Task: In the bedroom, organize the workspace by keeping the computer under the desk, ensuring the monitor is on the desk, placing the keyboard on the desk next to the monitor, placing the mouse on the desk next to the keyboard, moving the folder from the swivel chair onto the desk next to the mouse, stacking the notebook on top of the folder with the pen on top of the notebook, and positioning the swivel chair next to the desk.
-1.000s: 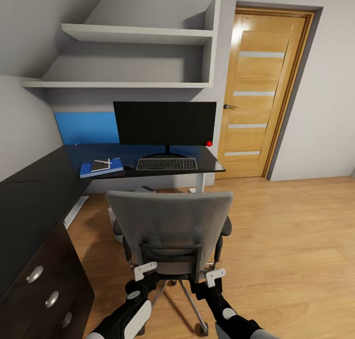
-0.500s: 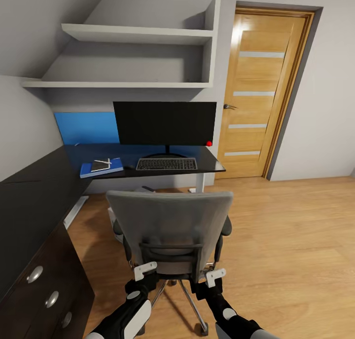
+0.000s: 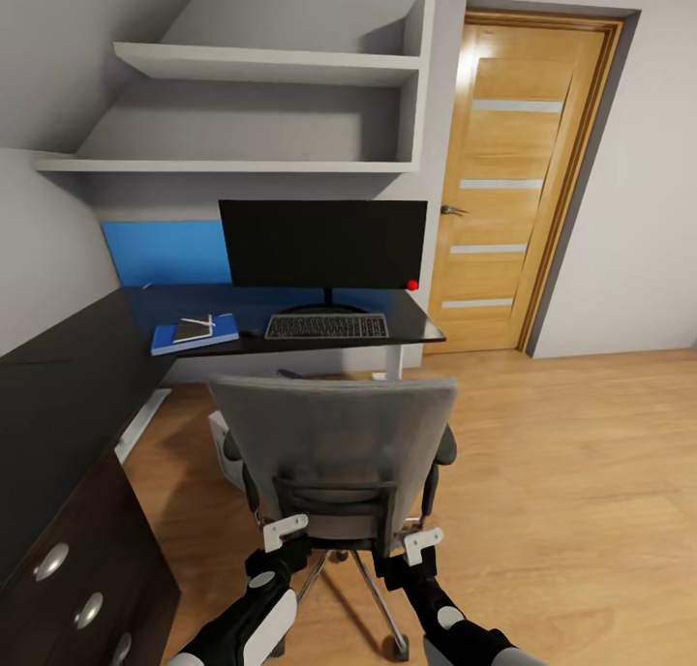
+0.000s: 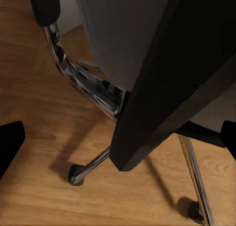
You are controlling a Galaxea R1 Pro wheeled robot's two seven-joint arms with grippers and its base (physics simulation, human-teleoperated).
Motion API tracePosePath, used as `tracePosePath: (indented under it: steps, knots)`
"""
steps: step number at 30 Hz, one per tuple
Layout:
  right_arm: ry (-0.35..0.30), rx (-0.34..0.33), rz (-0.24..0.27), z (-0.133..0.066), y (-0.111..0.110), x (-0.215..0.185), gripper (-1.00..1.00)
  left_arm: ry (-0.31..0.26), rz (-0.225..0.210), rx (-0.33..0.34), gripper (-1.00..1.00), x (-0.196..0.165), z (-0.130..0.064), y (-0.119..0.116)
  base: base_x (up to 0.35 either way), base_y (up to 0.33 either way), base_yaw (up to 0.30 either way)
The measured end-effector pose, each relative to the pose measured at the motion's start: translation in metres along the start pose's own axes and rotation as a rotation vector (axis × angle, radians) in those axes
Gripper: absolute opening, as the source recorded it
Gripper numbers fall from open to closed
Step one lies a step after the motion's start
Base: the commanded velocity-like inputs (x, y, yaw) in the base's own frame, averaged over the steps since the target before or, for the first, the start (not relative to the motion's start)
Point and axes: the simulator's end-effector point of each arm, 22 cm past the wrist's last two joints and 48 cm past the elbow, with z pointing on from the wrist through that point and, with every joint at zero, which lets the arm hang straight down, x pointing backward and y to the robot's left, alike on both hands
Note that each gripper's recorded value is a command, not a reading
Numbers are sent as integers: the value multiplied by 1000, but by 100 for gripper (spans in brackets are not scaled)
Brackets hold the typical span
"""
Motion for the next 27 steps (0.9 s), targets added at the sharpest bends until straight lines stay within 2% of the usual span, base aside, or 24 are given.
tracePosePath:
  steps: [14, 27]
  knots:
    - [0, 2, 3, 0, -1, 0, 100, -2, 1, 0, 100, -1, 0, 1, 95, 0, 0]
    - [3, -2, -1, -1, 0, 2, 100, 1, -1, -1, 100, 0, 1, 2, 236, 0, 0]
